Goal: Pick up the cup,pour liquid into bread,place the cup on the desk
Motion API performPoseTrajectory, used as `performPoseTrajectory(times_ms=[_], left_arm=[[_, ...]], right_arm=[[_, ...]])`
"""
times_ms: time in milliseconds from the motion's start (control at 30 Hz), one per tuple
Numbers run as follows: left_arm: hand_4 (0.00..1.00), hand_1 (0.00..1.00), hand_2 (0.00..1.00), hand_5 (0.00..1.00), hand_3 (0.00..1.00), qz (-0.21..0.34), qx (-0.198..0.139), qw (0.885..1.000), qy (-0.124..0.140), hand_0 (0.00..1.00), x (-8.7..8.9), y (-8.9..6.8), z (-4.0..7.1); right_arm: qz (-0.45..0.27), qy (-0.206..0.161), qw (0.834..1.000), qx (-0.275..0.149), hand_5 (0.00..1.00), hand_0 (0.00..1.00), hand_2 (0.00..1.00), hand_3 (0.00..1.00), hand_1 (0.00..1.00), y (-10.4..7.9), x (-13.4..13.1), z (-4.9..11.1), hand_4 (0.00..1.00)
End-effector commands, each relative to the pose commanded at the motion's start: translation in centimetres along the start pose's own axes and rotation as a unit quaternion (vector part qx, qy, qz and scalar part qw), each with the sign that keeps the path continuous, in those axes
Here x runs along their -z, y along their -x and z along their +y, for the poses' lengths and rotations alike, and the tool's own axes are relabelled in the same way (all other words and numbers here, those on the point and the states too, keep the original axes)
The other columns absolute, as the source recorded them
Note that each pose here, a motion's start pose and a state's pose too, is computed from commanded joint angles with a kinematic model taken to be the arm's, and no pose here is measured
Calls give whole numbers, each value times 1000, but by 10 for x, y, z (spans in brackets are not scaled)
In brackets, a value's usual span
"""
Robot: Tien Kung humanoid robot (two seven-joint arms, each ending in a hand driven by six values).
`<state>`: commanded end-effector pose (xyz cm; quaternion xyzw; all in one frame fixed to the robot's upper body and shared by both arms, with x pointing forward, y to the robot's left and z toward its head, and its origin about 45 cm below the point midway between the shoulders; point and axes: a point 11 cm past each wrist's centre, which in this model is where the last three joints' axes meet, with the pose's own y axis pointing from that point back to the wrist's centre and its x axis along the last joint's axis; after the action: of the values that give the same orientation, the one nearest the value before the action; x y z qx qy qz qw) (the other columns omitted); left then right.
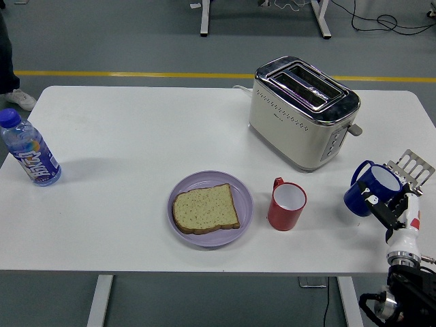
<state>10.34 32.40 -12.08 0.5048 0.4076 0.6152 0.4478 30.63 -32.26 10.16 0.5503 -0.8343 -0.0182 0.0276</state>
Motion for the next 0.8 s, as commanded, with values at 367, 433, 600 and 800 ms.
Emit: performPoseTrajectory(times_ms=[367, 433, 600, 800], left_arm=[[251, 683, 698, 998, 542, -3, -1, 1000, -2, 679, 3, -1, 0], [251, 683, 698, 998, 542, -1, -1, 1000, -2, 679, 3, -1, 0], [251, 683, 698, 998, 542, 2, -1, 1000, 1, 679, 1, -1, 0], [251, 683, 698, 998, 542, 4, -1, 1000, 2, 679, 0, -1, 0]], right_arm=[[47, -28, 997, 45, 157, 353, 457, 455, 318, 10, 30, -5, 716], [61, -41, 996, 57, 159, 332, 451, 452, 304, 15, 39, -6, 715], [105, -74, 988, 90, 156, 326, 449, 452, 302, 31, 59, -5, 714], [164, -118, 972, 123, 157, 323, 445, 452, 297, 49, 81, -2, 715]])
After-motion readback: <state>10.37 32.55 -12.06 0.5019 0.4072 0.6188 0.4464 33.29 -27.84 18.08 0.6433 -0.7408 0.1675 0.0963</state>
